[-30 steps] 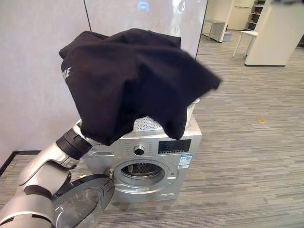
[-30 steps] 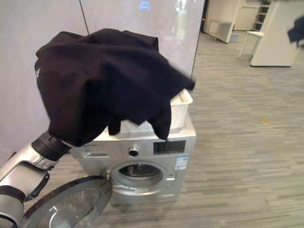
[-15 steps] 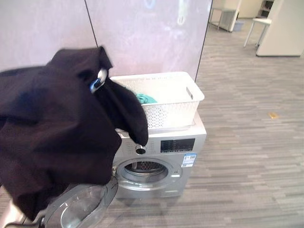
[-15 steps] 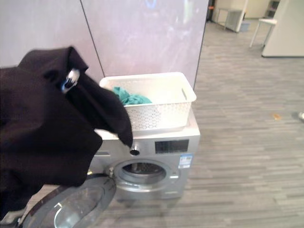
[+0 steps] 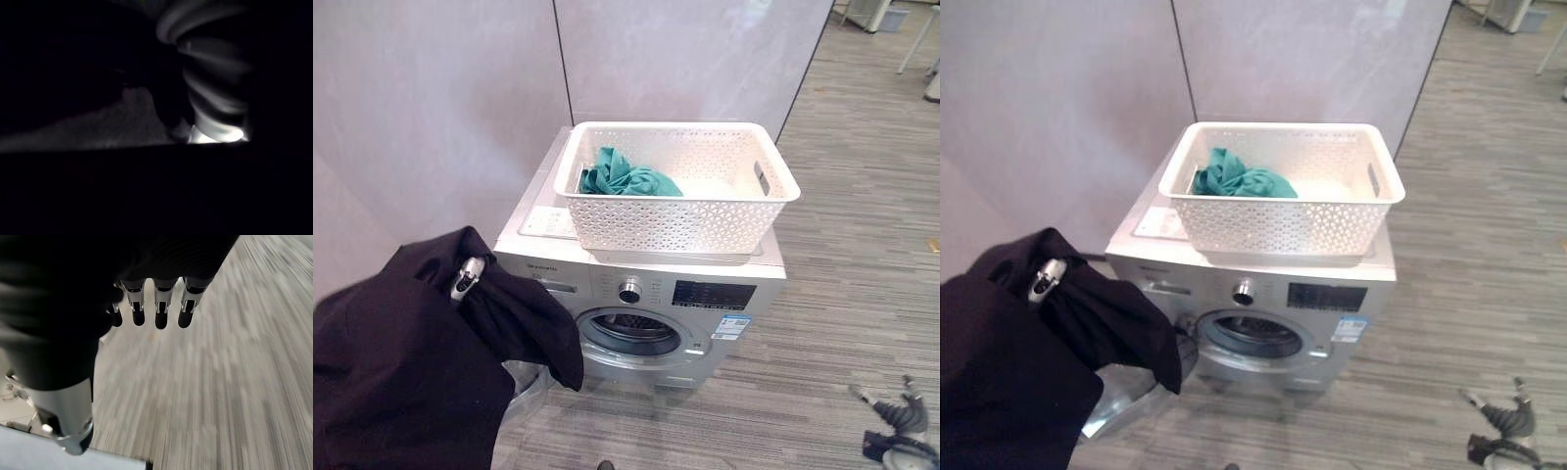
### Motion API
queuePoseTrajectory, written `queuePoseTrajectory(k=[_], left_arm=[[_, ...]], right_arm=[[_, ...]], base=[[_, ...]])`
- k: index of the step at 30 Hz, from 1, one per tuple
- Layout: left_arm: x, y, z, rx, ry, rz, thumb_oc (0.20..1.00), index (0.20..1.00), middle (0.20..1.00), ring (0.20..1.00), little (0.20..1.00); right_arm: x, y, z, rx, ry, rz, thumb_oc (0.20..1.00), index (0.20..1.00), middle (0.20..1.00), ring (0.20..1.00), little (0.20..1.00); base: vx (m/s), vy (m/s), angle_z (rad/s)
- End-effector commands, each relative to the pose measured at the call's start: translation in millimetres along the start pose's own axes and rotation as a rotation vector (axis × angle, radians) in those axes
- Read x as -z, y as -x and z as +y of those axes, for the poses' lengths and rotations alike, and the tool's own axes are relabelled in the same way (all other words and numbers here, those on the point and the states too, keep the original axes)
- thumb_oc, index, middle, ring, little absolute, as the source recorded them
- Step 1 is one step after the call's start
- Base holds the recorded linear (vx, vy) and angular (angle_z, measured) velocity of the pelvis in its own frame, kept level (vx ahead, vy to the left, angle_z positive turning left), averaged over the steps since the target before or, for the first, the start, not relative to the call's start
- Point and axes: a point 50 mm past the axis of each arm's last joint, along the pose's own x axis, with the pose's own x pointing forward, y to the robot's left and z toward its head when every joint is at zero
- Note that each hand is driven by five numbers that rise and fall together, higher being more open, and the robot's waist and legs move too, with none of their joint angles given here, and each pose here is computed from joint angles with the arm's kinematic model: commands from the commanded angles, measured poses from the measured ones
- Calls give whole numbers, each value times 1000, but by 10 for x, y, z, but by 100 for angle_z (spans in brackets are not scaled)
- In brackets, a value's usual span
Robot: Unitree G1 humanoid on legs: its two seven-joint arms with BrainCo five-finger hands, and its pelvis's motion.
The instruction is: Grab the laundry basket,head to the washer,open it,put in the laundry and shut it.
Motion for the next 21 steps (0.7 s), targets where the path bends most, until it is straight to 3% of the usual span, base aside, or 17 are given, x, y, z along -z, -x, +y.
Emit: queuePoseTrajectory(k=[1, 2, 6, 9, 13, 21], left_arm=[[-167, -90, -164, 138, -10, -83, 200, 200, 200, 200, 200], [-128, -138, -202, 188, -37, -51, 200, 200, 200, 200, 200], [-121, -218, -266, 266, -79, -44, 200, 200, 200, 200, 200], [-134, -259, -282, 290, -114, -59, 200, 200, 200, 200, 200], [-91, -337, -341, 301, -94, -90, 200, 200, 200, 200, 200], [-3, -381, -292, 255, -160, -84, 200, 200, 200, 200, 200]], right_arm=[[-244, -139, 169, -41, -97, -70, 1000, 1000, 1000, 1000, 1000], [-312, -105, 511, -188, -46, -91, 1000, 1000, 1000, 1000, 1000], [-600, -135, 728, -318, 137, -212, 1000, 1000, 1000, 1000, 1000], [-767, -160, 701, -328, 235, -292, 1000, 1000, 1000, 1000, 1000], [-1035, -321, 521, -215, 310, -352, 1000, 1000, 1000, 1000, 1000], [-950, -350, 298, -170, 333, -327, 1000, 1000, 1000, 1000, 1000]], base=[[-148, 45, -2], [-148, 45, -1], [-169, 97, -7], [-121, 119, -24], [47, -71, 0], [-20, -178, 30]])
